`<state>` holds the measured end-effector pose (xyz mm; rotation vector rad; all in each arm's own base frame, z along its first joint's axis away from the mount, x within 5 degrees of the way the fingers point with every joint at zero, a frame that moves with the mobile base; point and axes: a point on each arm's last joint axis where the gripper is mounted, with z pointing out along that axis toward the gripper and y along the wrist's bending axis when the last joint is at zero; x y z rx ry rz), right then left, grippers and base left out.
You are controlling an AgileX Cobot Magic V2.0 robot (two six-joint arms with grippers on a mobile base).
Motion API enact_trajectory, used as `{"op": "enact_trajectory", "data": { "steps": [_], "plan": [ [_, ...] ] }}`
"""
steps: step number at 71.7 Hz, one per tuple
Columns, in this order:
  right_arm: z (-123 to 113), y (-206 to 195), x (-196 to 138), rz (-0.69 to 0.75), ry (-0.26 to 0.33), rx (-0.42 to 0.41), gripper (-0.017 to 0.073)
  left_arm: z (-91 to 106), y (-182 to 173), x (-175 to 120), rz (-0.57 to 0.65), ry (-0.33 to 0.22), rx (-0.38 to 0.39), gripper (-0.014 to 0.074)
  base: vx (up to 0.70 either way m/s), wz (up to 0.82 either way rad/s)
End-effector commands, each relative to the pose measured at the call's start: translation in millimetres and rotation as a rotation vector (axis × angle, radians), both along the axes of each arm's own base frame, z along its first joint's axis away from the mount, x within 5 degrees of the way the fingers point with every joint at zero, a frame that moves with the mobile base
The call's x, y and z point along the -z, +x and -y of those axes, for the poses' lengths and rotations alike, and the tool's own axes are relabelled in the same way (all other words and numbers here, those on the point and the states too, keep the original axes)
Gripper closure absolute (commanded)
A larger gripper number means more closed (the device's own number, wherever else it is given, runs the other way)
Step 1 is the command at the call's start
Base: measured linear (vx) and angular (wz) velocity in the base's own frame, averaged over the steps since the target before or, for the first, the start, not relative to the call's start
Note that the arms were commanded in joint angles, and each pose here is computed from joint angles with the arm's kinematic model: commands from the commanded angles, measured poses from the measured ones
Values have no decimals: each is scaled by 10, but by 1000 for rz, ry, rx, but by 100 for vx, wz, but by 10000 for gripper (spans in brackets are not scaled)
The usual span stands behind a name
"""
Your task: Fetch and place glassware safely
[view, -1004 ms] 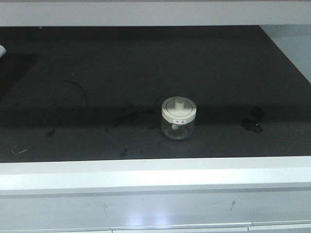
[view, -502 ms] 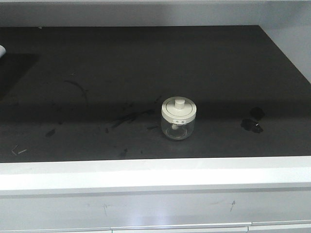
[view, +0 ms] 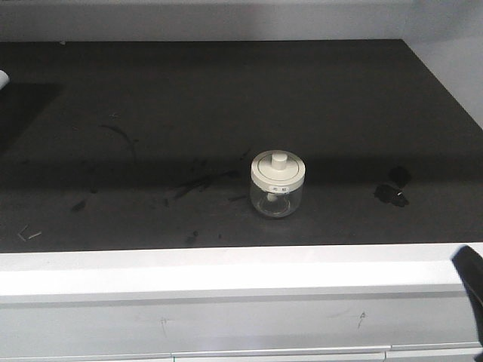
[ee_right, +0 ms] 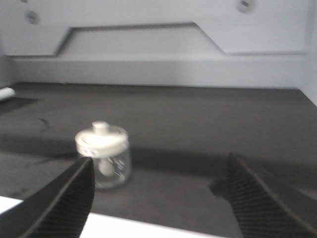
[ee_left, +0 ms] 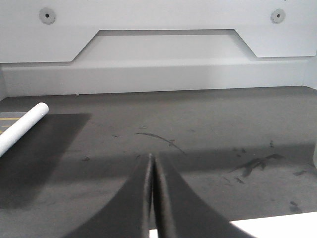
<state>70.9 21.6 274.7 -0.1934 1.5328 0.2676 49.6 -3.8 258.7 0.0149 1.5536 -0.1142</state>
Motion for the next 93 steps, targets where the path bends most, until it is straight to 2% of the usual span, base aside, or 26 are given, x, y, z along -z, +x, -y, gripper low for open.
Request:
{"op": "enact_trajectory", "data": {
  "steps": [1,12,16,20,27,36,49,58,68,93],
  "plan": [
    [-79,142,-225,129,25,-37,19,6,-10,-145,84,-20,12,601,0,0],
    [-327,449,-408,93,2,-135,19,6,-10,-144,83,-21,12,601,0,0],
    [-472,600,-488,75,-35,-177,19,6,-10,-144,83,-21,12,601,0,0],
    [-592,727,-569,80,-64,-202,19,6,-10,-144,83,-21,12,601,0,0],
    [-809,999,-663,87,-66,-224,19,6,-10,-144,83,-21,12,601,0,0],
    [-1019,1357,-629,80,-47,-215,19,6,-10,-144,83,-21,12,601,0,0],
    [-1230,1725,-371,48,26,-203,19,6,-10,-144,83,-21,12,601,0,0],
    [-1308,1893,-160,53,43,-182,19,6,-10,-144,83,-21,12,601,0,0],
    [-1331,2050,53,27,90,-117,19,6,-10,-144,83,-21,12,601,0,0],
    [-1479,2355,214,-64,98,-85,19,6,-10,-144,83,-21,12,601,0,0]
  ]
}}
